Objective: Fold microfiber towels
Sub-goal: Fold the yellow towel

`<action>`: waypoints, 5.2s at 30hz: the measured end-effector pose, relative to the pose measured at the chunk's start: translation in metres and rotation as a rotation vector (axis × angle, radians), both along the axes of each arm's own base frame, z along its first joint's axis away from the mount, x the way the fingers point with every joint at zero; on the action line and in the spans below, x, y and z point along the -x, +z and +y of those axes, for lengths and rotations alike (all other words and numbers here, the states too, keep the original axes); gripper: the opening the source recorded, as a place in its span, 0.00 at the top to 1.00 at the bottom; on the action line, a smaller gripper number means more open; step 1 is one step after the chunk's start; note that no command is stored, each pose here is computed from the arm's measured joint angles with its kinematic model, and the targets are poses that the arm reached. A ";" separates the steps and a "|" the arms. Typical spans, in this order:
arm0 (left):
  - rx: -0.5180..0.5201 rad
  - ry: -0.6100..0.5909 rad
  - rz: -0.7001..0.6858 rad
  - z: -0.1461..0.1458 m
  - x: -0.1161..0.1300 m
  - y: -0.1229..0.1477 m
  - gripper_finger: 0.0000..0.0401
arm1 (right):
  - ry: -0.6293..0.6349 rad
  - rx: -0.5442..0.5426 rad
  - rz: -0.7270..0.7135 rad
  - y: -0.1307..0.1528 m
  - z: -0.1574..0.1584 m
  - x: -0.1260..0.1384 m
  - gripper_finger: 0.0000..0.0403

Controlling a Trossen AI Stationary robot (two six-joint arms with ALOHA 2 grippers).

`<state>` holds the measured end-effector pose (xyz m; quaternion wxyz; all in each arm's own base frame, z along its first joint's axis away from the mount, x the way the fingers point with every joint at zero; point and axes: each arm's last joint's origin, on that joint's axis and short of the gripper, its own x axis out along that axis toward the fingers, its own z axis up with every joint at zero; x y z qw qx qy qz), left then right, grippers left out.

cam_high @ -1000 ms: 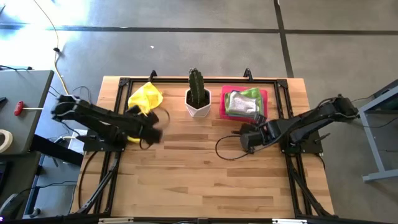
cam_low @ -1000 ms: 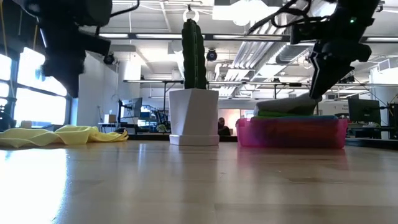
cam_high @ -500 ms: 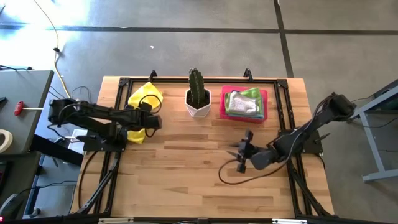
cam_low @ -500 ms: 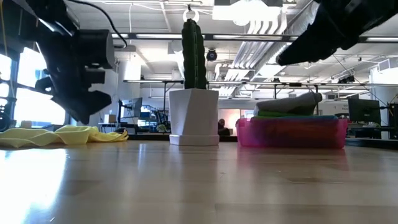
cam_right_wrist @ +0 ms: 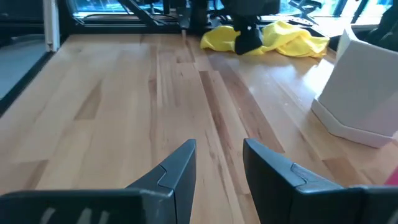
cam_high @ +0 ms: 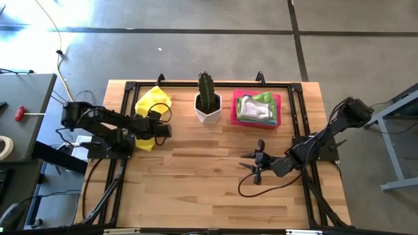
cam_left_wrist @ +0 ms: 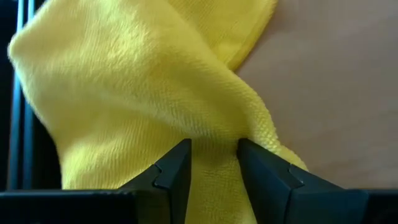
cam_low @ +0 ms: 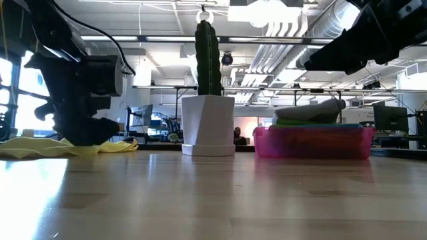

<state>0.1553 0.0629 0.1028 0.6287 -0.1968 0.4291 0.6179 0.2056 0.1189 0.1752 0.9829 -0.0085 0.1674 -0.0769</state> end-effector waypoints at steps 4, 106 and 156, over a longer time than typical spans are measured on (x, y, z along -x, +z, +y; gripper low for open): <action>-0.049 -0.047 -0.010 -0.005 -0.009 -0.008 0.69 | 0.017 -0.008 0.000 0.000 0.000 0.000 0.69; 0.273 -1.622 -0.612 -0.245 -0.189 0.050 0.68 | 0.209 -0.254 0.055 -0.001 0.007 -0.001 0.69; 0.194 -1.228 -0.283 -0.236 -0.166 0.015 0.69 | 0.385 0.543 0.648 -0.058 -0.007 -0.069 0.69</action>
